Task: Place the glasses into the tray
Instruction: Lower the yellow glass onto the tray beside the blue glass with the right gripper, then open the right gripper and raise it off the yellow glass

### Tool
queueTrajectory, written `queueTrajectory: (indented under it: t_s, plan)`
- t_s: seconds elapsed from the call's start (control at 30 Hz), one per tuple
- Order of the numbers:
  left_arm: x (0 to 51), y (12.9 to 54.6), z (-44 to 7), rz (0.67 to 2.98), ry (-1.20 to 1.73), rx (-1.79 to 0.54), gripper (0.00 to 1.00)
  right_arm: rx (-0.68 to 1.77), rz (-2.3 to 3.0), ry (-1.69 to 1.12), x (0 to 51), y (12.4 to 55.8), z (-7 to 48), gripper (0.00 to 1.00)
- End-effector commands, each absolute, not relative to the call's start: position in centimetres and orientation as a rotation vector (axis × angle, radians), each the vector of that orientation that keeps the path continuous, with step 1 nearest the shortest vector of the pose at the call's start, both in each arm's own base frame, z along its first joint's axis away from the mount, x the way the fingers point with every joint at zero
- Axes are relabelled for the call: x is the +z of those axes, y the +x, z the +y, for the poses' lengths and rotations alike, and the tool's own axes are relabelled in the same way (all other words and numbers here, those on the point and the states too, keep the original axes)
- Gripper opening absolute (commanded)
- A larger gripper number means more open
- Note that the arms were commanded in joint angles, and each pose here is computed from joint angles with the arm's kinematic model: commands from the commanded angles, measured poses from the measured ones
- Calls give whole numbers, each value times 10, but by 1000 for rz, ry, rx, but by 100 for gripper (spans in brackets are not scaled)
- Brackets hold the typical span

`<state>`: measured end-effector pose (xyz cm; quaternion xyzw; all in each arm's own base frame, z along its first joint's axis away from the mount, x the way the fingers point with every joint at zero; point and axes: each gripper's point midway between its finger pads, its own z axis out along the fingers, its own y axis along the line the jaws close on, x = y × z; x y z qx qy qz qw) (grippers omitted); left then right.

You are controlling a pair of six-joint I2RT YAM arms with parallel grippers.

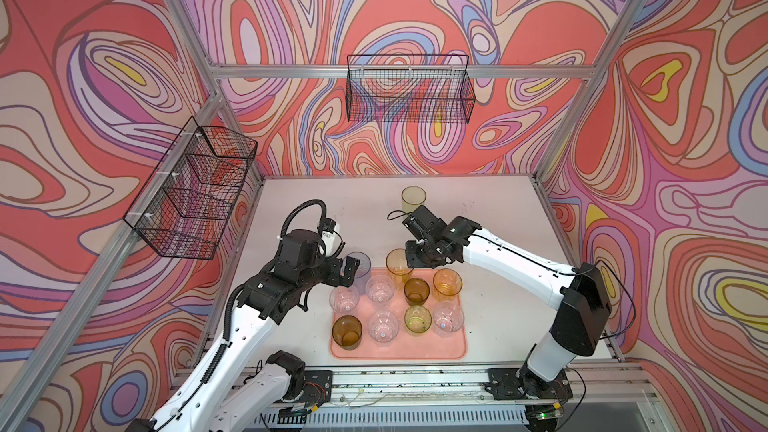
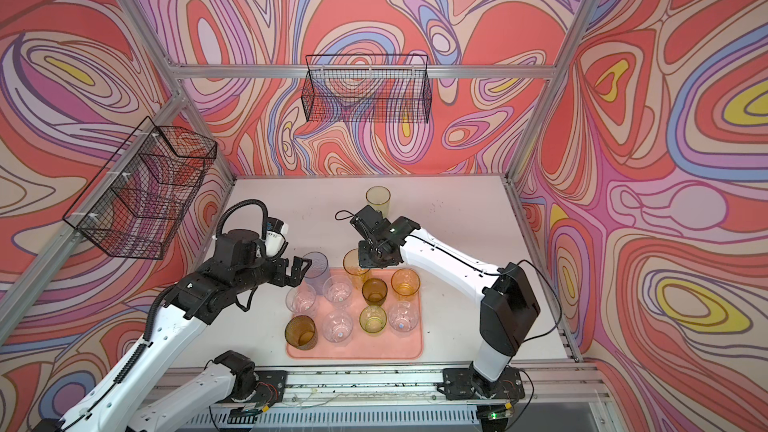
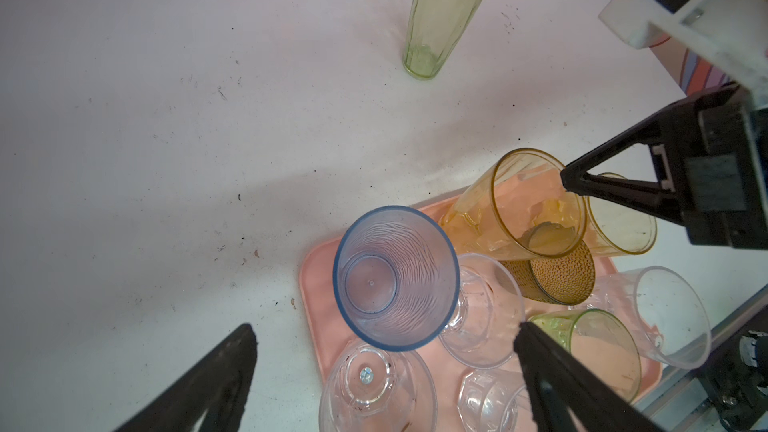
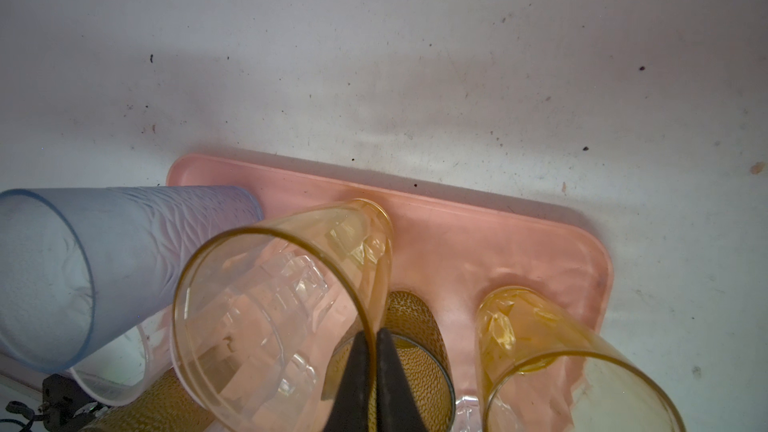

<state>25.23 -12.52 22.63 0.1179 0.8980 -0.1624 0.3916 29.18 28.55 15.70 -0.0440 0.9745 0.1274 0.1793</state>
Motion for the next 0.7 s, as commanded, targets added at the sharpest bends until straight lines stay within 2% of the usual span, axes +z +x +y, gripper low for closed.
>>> queueTrajectory:
  t_s: [0.0, 0.13, 0.43, 0.47, 0.57, 0.6, 0.67]
  plan:
    - [221, 253, -123, 2290, 309, -393, 100, 398, 2732, -124, 162, 293, 291, 8]
    - [221, 253, -123, 2288, 309, -393, 100, 406, 2720, -125, 165, 294, 292, 27]
    - [223, 253, -123, 2280, 310, -397, 100, 420, 2674, -113, 177, 298, 292, 56]
    - [223, 253, -123, 2283, 309, -399, 100, 417, 2665, -103, 180, 300, 291, 61]
    - [226, 253, -124, 2274, 309, -403, 100, 396, 2640, -77, 185, 302, 286, 89]
    - [226, 253, -123, 2274, 307, -397, 100, 389, 2632, -69, 186, 303, 284, 95]
    - [228, 254, -122, 2267, 298, -391, 100, 379, 2617, -59, 190, 305, 281, 98]
